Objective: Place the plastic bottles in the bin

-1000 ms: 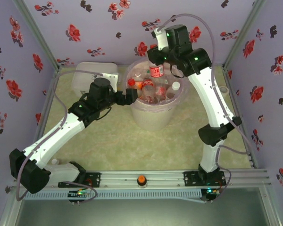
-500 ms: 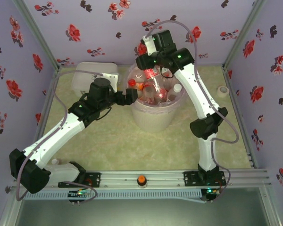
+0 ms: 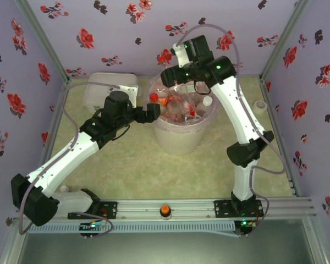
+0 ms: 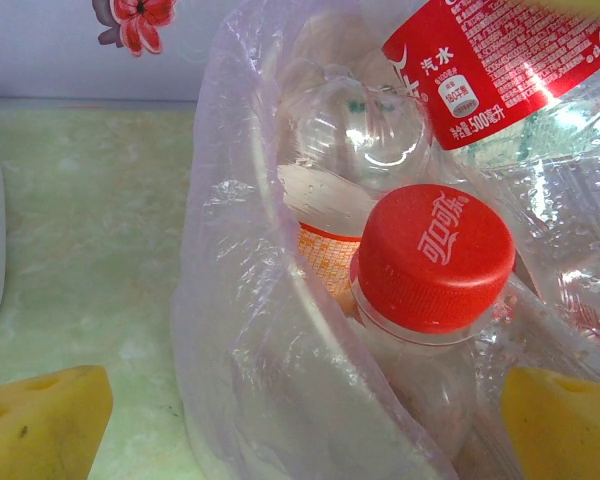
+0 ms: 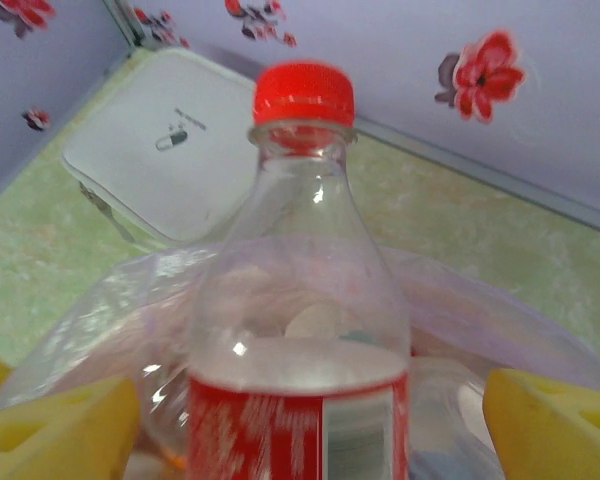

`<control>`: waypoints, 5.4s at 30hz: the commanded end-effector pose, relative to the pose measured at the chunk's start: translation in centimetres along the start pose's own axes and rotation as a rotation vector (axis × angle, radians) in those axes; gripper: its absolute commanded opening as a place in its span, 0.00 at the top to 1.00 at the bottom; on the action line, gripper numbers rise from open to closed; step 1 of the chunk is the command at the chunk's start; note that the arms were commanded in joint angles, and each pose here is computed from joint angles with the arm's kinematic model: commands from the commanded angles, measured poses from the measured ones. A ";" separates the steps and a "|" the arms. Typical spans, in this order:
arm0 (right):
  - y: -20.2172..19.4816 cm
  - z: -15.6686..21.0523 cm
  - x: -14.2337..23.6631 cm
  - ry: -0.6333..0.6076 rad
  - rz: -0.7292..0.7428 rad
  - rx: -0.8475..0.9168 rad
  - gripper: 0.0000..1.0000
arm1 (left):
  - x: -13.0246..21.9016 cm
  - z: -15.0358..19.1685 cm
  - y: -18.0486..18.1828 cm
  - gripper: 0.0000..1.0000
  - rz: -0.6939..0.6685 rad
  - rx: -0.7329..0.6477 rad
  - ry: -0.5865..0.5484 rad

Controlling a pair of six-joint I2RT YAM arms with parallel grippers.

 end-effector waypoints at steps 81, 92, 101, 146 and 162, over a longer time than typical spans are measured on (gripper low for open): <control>-15.7 7.5 14.1 -0.532 0.693 -0.412 0.00 | 9.8 0.2 8.3 0.00 -0.541 -0.077 0.019; -22.0 17.5 8.3 -0.430 0.922 -0.439 0.00 | 10.5 10.3 16.2 0.00 -0.979 -0.036 0.027; -24.7 24.9 1.2 -0.452 0.827 -0.500 0.01 | 7.0 16.0 19.6 0.00 -1.021 -0.126 0.074; -29.0 27.5 -3.9 -0.593 0.800 -0.358 0.01 | -1.1 18.7 24.1 0.00 -0.780 -0.176 -0.035; -29.1 27.5 -4.0 -0.586 0.798 -0.360 0.01 | -1.1 18.7 24.1 0.00 -0.779 -0.177 -0.035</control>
Point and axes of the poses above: each hand's point on the last joint's axis, 136 mm out from that joint toward the fingers, its own x axis back along the fingers, its own y axis along the line the jaws close on, z = x × y, the point moved 8 cm from there along x, back along the fingers, and after that the axes turned 14 degrees about -x, right-handed, at the moved point
